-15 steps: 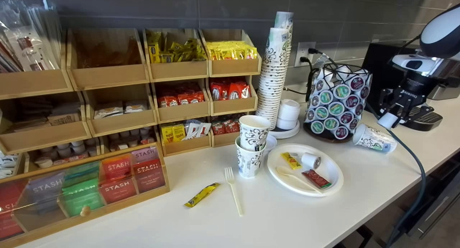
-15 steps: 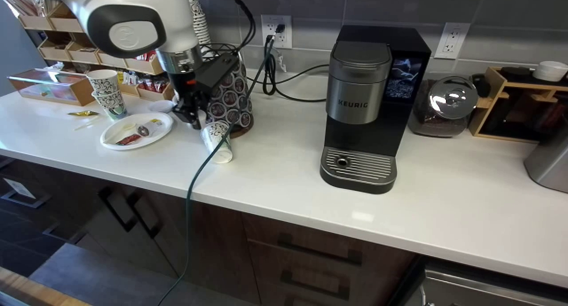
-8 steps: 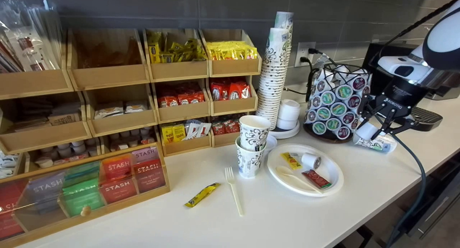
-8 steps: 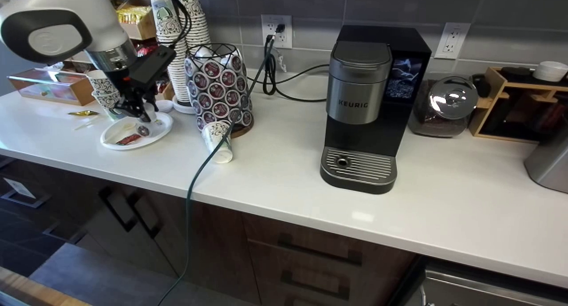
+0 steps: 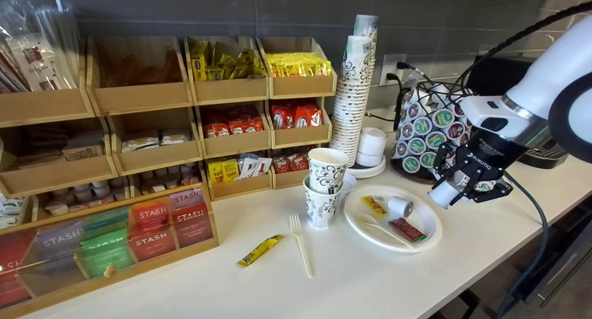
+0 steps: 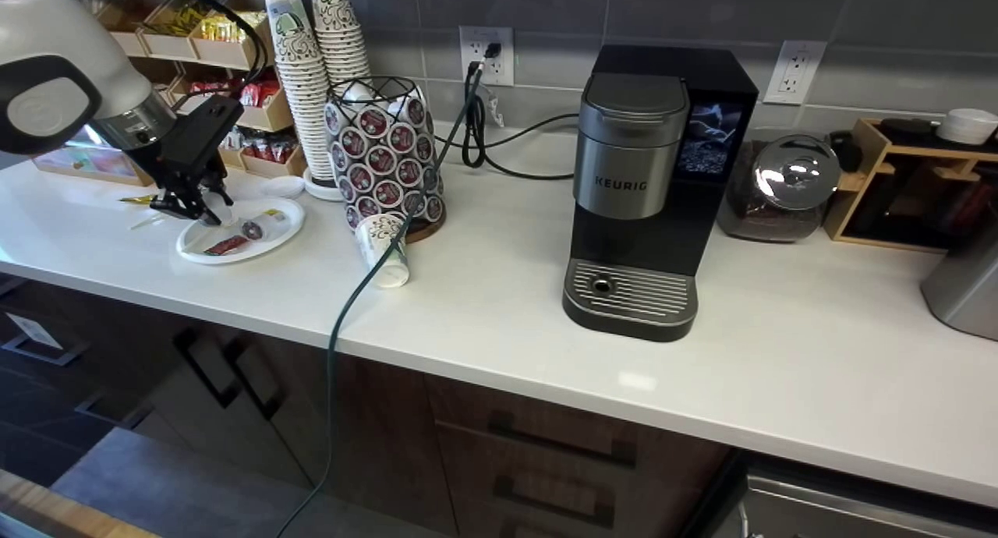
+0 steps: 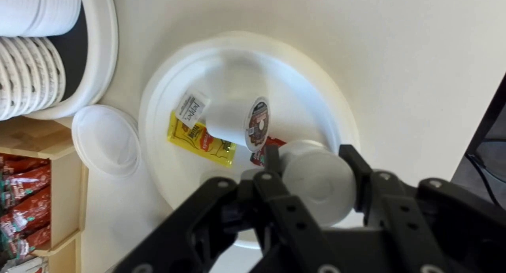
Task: Remove the coffee capsule from on top of the paper cup and put it on the white plate
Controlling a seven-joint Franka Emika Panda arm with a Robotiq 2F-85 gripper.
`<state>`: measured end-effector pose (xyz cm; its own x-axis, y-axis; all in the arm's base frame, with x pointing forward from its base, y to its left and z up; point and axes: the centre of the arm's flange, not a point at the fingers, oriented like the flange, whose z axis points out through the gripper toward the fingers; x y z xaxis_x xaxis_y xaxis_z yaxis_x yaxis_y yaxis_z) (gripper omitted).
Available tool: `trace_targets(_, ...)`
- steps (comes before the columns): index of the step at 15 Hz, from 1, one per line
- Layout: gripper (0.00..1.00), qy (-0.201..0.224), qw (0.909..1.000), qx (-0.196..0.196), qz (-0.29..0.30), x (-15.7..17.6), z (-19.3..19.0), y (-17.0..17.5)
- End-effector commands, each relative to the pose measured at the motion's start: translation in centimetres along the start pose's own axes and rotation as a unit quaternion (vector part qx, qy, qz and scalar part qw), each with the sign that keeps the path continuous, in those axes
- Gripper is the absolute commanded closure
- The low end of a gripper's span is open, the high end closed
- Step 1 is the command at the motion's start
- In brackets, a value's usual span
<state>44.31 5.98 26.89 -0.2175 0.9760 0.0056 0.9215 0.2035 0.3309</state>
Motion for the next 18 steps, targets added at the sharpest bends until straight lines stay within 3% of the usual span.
trace_targets(1,0.84,-0.014,0.9998,0.012,-0.005,1.4,2.3,-0.3)
trace_targets(11,0.84,-0.008,0.9991,0.021,-0.036,2.9,6.9,1.9)
trace_targets(12,0.34,-0.014,0.9989,0.026,-0.038,2.8,7.2,2.2)
trace_targets(14,0.28,-0.021,0.9985,0.034,-0.037,2.2,7.7,2.6)
trace_targets(17,0.04,-0.018,0.9985,0.044,-0.027,0.6,6.3,2.8)
trace_targets(18,0.00,-0.021,0.9984,0.044,-0.030,-0.2,4.6,2.2)
